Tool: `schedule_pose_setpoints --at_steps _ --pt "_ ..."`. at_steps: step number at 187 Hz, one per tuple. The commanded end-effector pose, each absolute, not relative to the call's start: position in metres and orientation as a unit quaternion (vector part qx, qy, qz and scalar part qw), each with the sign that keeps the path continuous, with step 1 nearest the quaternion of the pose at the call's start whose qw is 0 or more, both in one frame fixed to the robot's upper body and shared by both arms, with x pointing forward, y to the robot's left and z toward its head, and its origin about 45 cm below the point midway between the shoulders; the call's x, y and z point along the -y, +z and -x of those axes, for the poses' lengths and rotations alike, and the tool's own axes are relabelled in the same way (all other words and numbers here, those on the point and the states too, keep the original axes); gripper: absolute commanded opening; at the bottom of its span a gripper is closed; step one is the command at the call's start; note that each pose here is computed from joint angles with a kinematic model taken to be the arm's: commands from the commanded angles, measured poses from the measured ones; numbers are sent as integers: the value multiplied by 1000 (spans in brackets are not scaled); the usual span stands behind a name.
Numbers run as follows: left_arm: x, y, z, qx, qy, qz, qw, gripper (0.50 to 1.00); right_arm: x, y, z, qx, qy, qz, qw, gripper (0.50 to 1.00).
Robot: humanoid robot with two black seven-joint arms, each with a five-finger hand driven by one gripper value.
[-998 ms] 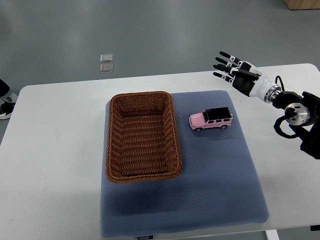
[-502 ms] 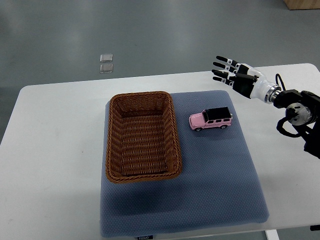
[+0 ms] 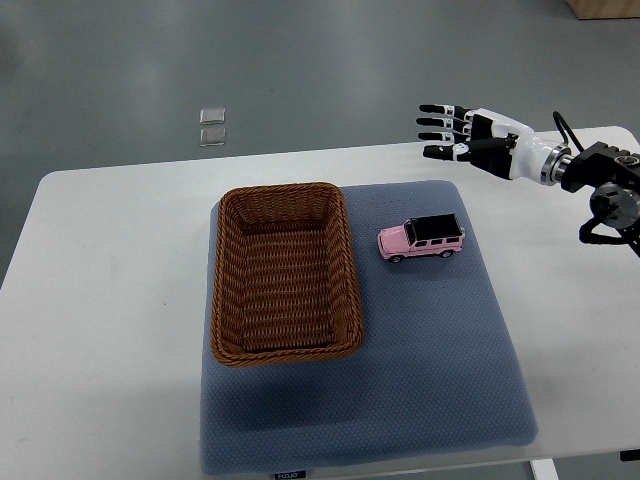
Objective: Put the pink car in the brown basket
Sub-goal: 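Lower the open right hand down onto the pink toy car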
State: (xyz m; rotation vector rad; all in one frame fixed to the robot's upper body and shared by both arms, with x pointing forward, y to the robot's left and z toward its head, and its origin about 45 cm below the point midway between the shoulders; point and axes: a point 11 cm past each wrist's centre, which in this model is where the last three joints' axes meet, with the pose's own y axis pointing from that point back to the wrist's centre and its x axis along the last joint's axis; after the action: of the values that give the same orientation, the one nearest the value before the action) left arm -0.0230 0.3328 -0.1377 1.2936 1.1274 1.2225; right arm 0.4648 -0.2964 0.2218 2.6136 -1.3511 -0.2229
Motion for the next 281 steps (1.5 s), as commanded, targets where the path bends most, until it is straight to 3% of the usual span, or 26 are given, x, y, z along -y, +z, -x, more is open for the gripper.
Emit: schedule_pose_setpoints --at_steps 1,48,165,281 --pt "-332 -138 23 -466 504 -533 495 1000 302 228 -464 443 -21 -888 121 913" --pt "-333 -138 23 -465 504 -534 494 1000 319 236 -458 415 66 -888 185 913" --pt "-333 -138 23 -465 504 -534 494 1000 299 222 -448 297 212 -867 338 913" --pt "-332 -138 23 -466 504 -534 495 1000 287 181 -432 266 282 -834 391 911"
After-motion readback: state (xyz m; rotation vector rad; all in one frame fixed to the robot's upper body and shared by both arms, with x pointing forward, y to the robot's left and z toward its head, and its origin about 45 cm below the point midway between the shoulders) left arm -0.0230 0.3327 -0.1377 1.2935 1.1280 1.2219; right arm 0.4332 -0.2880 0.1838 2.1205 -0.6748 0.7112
